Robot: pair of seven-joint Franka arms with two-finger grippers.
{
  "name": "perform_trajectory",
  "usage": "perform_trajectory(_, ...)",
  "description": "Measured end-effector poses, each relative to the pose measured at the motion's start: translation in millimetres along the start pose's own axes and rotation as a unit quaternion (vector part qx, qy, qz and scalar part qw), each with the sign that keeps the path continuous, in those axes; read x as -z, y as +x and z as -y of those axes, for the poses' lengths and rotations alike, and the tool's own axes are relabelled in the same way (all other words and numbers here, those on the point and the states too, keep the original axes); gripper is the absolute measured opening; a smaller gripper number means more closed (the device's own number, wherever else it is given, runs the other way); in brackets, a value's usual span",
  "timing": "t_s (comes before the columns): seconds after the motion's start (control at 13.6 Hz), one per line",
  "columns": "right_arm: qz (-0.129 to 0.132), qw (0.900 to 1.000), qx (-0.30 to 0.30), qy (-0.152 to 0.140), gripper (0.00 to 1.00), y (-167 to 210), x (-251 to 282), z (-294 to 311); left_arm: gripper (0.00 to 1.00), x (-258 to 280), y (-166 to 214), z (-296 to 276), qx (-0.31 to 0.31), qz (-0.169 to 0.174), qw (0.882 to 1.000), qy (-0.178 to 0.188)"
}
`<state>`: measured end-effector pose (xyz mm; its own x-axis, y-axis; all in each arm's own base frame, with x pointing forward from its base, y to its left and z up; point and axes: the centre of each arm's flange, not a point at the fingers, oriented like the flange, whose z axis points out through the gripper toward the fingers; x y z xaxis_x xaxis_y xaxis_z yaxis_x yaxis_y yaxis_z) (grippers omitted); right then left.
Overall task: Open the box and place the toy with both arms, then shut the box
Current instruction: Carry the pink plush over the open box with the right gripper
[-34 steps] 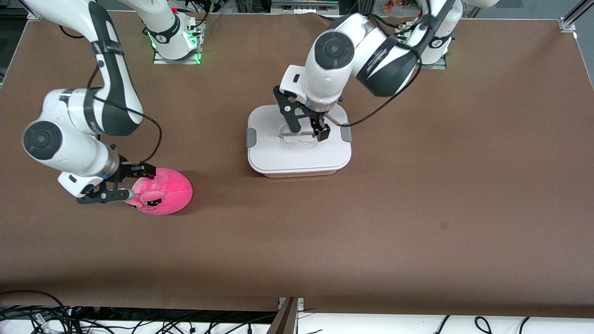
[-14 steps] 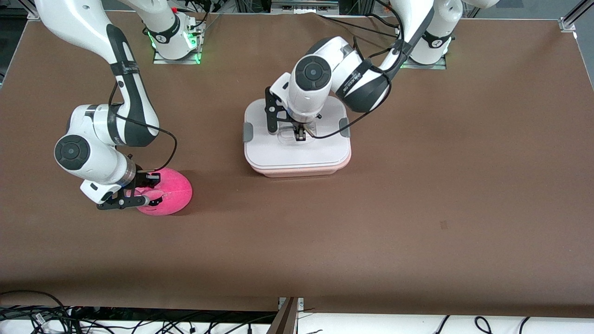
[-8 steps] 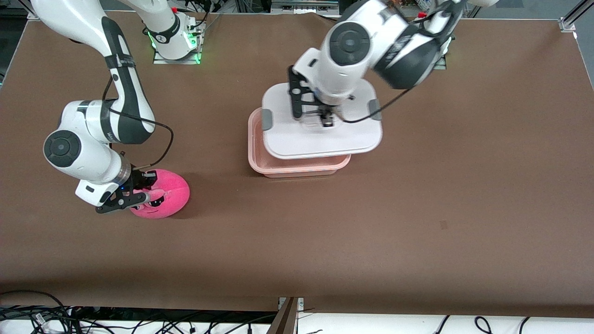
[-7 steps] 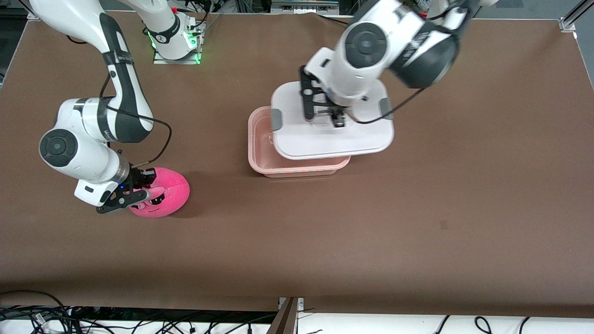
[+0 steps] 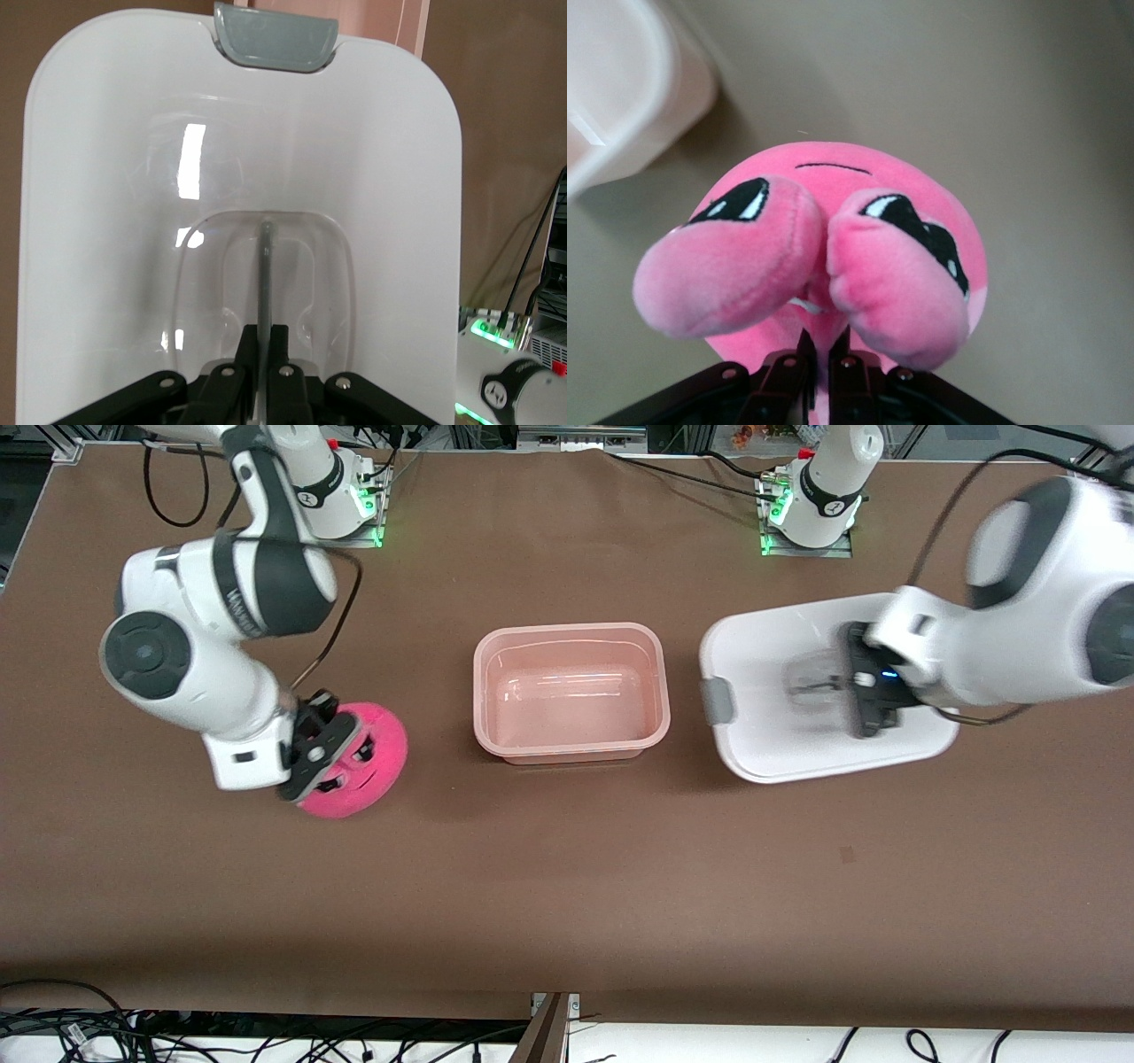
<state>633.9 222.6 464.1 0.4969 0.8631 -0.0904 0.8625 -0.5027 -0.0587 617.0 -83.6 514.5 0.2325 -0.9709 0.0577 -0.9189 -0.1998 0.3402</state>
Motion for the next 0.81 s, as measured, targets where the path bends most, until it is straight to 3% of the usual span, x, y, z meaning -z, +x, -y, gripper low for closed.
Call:
perform_trajectory(0.15, -0.002, 0.996, 0.089, -0.002, 0.07, 34, 20, 46, 0.07, 10, -63, 18, 0.005, -0.017, 1.000, 0.000)
perform_trajectory(0.29, -0.003, 0.986, 0.168, -0.011, 0.07, 63, 33, 90, 0.07, 11, -96, 24, 0.014, -0.012, 1.000, -0.004)
perform_trajectory(0.44, 0.010, 0.974, 0.226, -0.029, 0.07, 89, 39, 138, 0.07, 10, -102, 25, 0.014, 0.009, 1.000, -0.005)
perform_trajectory(0.81, 0.043, 0.950, 0.306, -0.046, 0.07, 136, 15, 233, 0.07, 8, -114, 28, 0.022, 0.007, 1.000, -0.010)
